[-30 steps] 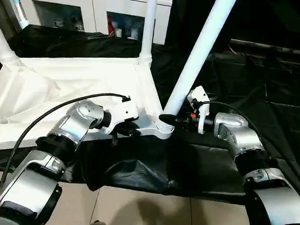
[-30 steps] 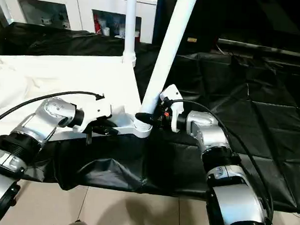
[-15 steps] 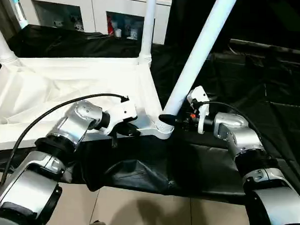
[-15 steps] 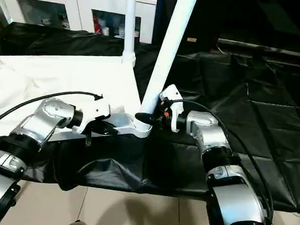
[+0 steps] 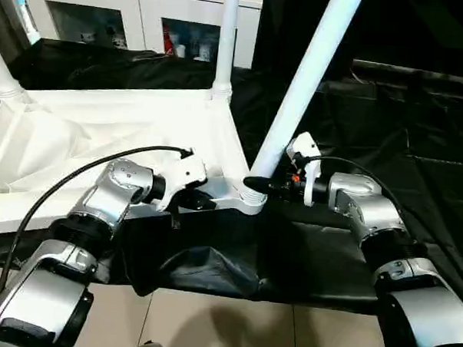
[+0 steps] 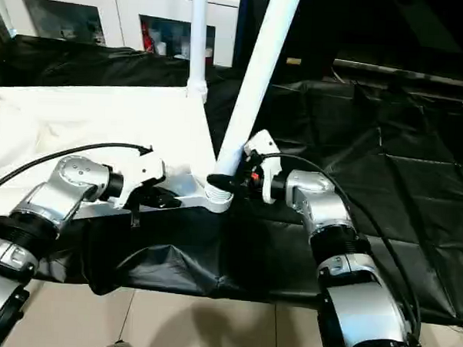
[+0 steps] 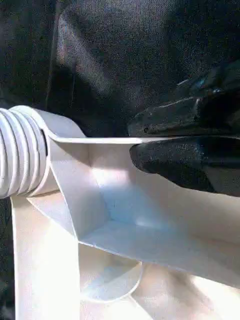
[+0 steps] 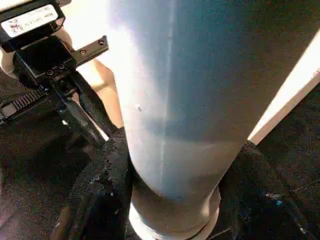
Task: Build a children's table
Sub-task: Insert table leg to table base
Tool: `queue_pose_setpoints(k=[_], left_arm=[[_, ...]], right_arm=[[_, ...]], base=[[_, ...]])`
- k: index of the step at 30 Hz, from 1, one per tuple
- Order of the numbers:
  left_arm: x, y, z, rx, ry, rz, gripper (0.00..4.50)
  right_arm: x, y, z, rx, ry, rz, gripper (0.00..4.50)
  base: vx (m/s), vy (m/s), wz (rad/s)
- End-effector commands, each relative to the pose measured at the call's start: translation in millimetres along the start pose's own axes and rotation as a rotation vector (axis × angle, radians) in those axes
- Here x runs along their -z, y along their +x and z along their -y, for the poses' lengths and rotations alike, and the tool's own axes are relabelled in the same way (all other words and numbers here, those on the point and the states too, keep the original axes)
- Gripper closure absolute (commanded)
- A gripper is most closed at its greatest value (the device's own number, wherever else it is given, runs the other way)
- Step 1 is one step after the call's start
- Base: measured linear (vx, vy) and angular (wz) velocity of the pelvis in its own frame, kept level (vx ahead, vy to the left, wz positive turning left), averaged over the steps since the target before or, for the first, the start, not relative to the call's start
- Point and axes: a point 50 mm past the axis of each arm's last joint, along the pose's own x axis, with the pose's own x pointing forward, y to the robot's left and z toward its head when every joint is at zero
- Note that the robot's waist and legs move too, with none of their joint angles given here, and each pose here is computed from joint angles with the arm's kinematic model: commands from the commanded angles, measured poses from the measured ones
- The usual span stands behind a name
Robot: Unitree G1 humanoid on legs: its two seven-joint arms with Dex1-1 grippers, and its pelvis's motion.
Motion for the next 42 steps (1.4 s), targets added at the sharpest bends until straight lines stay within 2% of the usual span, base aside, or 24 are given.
queue_pose_setpoints(k=[1, 9, 15, 19, 21, 25, 34, 38, 42], left_arm=[[-2.0, 3, 3.0, -0.006, -0.029, 0.082, 4.50], [-0.5, 3, 5.4, -0.014, -0.052, 0.120, 4.50], [3.7, 4, 9.0, 0.001, -0.052, 0.102, 4.50], [5.5, 6, 10.5, 0.022, -0.016, 0.040, 4.50], [10.1, 7, 11.6, 0.040, 0.025, -0.041, 4.50], [9.8, 8, 10.5, 0.049, 0.049, -0.078, 4.50], [4.4, 9, 8.6, 0.059, 0.063, -0.082, 4.50], [4.6, 8, 7.9, 0.053, 0.062, -0.083, 4.50], [4.7, 8, 6.8, 0.048, 0.060, -0.085, 4.50]], right_arm=[[16.1, 4.2, -4.4, -0.022, 0.029, -0.089, 2.54], [14.2, 4.1, -3.5, -0.028, 0.013, -0.105, 2.54], [13.0, 6.7, -4.3, -0.042, -0.014, -0.133, 2.54], [11.0, 10.3, -6.5, -0.065, -0.030, -0.151, 2.54], [10.3, 13.5, -9.4, -0.103, -0.035, -0.194, 2.54], [8.9, 15.7, -11.0, -0.131, -0.047, -0.226, 2.54], [2.6, 15.6, -2.9, -0.055, 0.045, -0.155, 2.54], [10.3, 3.6, 3.9, 0.000, 0.144, -0.098, 2.54], [19.5, -5.7, 7.4, 0.045, 0.191, -0.071, 2.55]], base=[[0.000, 0.000, 0.00], [0.000, 0.000, 0.00], [0.000, 0.000, 0.00], [0.000, 0.000, 0.00], [0.000, 0.000, 0.00], [0.000, 0.000, 0.00], [0.000, 0.000, 0.00], [0.000, 0.000, 0.00], [0.000, 0.000, 0.00]])
